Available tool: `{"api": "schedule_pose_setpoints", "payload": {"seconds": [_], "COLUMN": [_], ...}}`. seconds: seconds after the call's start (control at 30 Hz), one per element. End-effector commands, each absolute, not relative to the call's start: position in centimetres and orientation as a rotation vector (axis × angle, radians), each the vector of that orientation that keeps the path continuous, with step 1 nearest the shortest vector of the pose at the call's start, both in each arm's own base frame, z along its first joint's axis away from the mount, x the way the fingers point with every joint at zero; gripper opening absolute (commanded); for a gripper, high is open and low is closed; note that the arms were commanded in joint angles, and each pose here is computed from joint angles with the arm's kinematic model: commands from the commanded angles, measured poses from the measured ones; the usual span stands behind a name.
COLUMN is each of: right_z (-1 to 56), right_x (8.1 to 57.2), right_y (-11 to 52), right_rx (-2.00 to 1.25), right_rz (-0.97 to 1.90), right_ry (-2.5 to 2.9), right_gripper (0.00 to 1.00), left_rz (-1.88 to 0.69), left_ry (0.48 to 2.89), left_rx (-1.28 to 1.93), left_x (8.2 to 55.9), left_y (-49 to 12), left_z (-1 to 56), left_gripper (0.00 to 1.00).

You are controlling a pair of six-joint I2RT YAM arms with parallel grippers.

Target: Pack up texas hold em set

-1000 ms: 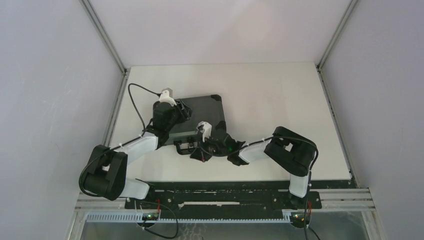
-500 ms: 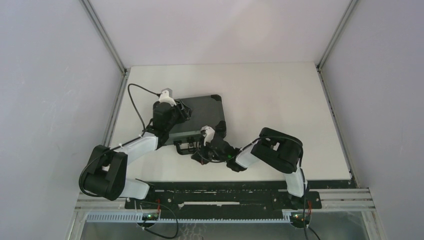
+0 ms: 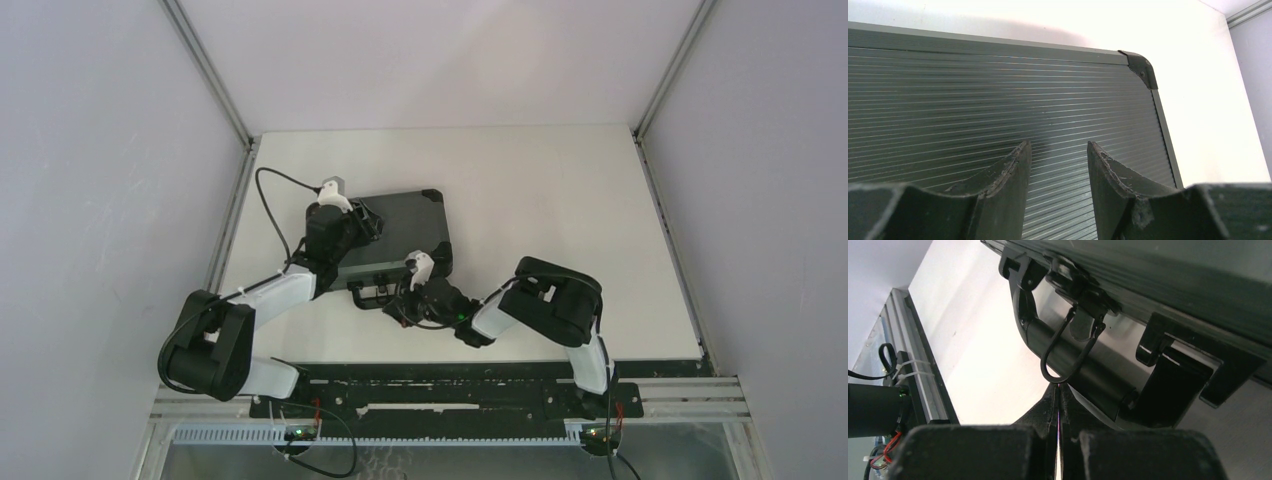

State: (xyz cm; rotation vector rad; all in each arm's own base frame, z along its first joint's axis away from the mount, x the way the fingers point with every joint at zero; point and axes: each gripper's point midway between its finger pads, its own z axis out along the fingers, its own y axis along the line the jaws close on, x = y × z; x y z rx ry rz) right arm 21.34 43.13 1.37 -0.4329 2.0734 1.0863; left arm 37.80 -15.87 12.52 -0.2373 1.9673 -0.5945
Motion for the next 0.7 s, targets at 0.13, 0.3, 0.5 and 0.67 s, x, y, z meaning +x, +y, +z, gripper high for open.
{"api": "schedule_pose_setpoints", "payload": {"seconds": [0.13, 0.3, 0.5, 0.67], "right_z": [6.4, 6.0, 6.6, 7.5], "right_x": [24.6, 25.2, 26.1, 26.9], "right_y": [43.1, 43.0, 43.5, 44.5], "right_rx": [-0.345, -0.332, -0.342, -0.351], "right_rz": [1.125, 1.117, 1.121, 1.132], "right_ry": [1.913, 1.921, 1.908, 1.894], "right_gripper": [0.00, 0.00, 0.00, 0.00], "left_rz": [-0.577, -0.577, -0.573, -0.575], "left_ry": [2.054, 2.062, 2.065, 2.070], "left_rx": [-0.252, -0.250, -0.249, -0.247], "left_x": [36.4, 36.3, 36.4, 36.4], "left_y": [-15.5, -15.5, -15.5, -15.6], "left_z": [9.7, 9.4, 9.3, 9.0], "left_gripper": [0.50, 0.50, 0.50, 0.50]}}
